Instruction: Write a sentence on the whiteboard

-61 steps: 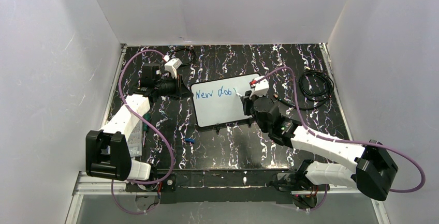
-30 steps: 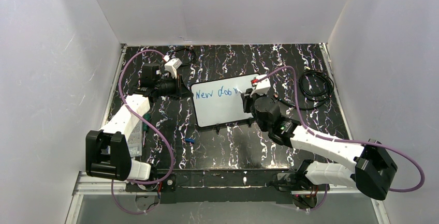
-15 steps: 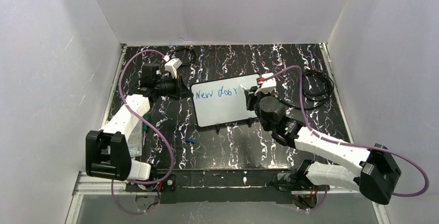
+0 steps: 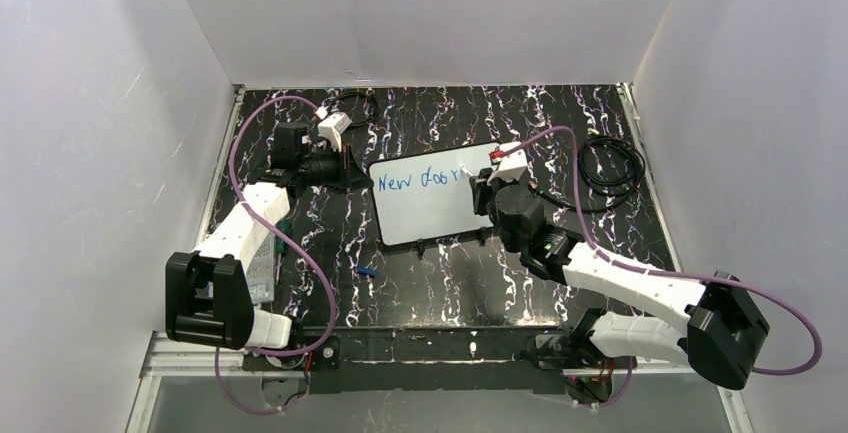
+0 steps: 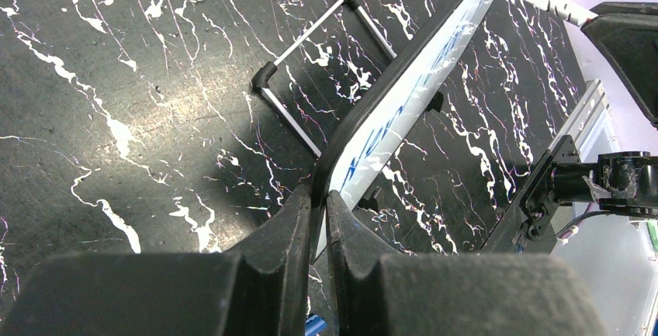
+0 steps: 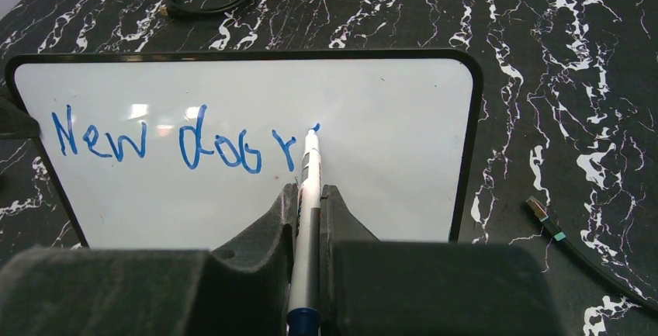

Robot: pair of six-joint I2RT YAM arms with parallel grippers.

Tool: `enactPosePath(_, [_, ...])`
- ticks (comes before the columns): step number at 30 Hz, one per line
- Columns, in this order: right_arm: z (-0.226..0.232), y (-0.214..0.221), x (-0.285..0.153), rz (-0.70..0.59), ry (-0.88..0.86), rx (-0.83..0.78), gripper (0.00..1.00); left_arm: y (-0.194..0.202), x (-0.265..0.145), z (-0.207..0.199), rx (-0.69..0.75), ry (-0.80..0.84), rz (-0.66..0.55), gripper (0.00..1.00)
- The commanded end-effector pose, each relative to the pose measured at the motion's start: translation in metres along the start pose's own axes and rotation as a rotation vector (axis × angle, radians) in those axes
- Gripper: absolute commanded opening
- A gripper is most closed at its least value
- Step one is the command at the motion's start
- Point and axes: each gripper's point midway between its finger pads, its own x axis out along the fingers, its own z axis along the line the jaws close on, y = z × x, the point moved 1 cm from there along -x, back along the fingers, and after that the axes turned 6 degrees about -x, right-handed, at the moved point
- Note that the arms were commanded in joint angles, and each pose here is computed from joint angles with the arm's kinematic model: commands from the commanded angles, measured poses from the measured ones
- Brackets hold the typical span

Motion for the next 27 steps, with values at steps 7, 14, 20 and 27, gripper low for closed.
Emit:
enactPosePath(7, [0.004, 0.001, 0.000, 0.001, -0.025, 0.032, 0.01, -0.003, -0.007, -0.015, 0.034, 0.035, -0.015, 0.00])
enactPosePath(14, [-0.003, 0.012, -0.006, 0.030, -0.004, 0.035, 0.01, -0.004, -0.008, -0.015, 0.036, 0.036, -0.017, 0.00])
enactPosePath(20, [-0.013, 0.011, -0.008, 0.028, 0.044, 0.024, 0.01, -0.004, -0.008, -0.016, 0.036, 0.035, -0.018, 0.00])
enactPosePath(27, [-0.016, 0.019, -0.010, 0.052, 0.052, 0.009, 0.01, -0.004, -0.008, -0.016, 0.036, 0.035, -0.018, 0.00])
